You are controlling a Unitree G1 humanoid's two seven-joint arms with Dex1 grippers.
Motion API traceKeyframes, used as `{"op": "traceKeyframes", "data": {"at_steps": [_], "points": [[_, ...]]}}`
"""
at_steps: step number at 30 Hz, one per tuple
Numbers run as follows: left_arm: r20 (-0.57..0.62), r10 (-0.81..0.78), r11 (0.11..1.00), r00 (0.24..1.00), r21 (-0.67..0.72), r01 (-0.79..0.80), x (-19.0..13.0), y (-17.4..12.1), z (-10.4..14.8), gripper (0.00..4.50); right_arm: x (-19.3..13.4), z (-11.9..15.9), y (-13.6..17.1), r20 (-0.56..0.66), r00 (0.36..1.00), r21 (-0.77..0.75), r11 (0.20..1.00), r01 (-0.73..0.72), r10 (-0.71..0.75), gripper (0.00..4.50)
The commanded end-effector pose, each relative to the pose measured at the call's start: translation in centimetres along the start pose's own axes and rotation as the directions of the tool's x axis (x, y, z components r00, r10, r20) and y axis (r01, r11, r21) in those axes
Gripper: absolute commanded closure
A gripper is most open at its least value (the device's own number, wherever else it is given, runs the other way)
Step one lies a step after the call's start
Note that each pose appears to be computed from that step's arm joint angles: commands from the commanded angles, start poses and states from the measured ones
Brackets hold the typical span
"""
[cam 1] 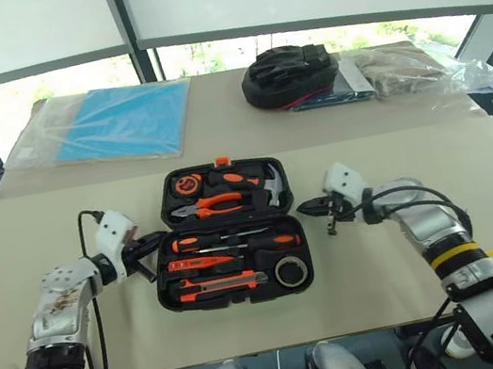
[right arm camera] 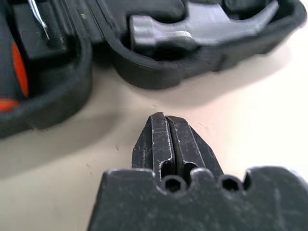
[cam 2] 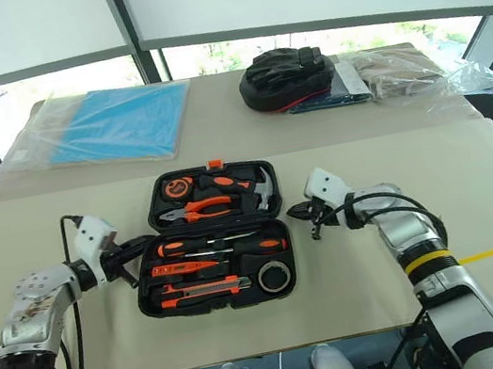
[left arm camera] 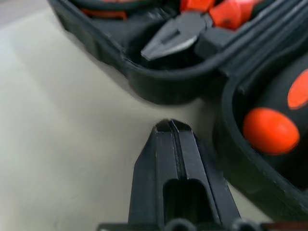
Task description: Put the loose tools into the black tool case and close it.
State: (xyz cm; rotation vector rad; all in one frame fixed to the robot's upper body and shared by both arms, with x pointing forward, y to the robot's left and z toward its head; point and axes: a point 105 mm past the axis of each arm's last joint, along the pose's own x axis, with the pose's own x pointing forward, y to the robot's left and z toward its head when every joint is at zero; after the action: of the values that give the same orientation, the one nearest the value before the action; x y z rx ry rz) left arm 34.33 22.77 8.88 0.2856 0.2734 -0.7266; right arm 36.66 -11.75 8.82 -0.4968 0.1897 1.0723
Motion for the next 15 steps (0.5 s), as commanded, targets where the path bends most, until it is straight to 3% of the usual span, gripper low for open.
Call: {"op": "traceKeyframes", "data": {"at_steps": [1, 7, 15], "points": [[0.067, -0.080, 0.997, 0.995, 0.017, 0.079, 1.4, -1.2, 1.9, 4.50, 0.3, 2.1, 0.6, 0.056, 0.996, -0.043, 0.997, -0.062, 0.065, 4.49], [0.056, -0.209, 0.978, 0.976, -0.004, 0.209, 0.5, -3.8, 1.4, 4.50, -0.9, 1.7, 3.4, 0.035, 0.988, 0.001, 0.988, -0.154, 0.153, 4.49], [0.036, -0.202, 0.979, 0.979, -0.013, 0.203, -0.8, -4.5, 0.2, 4.50, -2.2, 1.0, 4.5, 0.009, 0.993, 0.037, 0.992, -0.118, 0.118, 4.49]]}}
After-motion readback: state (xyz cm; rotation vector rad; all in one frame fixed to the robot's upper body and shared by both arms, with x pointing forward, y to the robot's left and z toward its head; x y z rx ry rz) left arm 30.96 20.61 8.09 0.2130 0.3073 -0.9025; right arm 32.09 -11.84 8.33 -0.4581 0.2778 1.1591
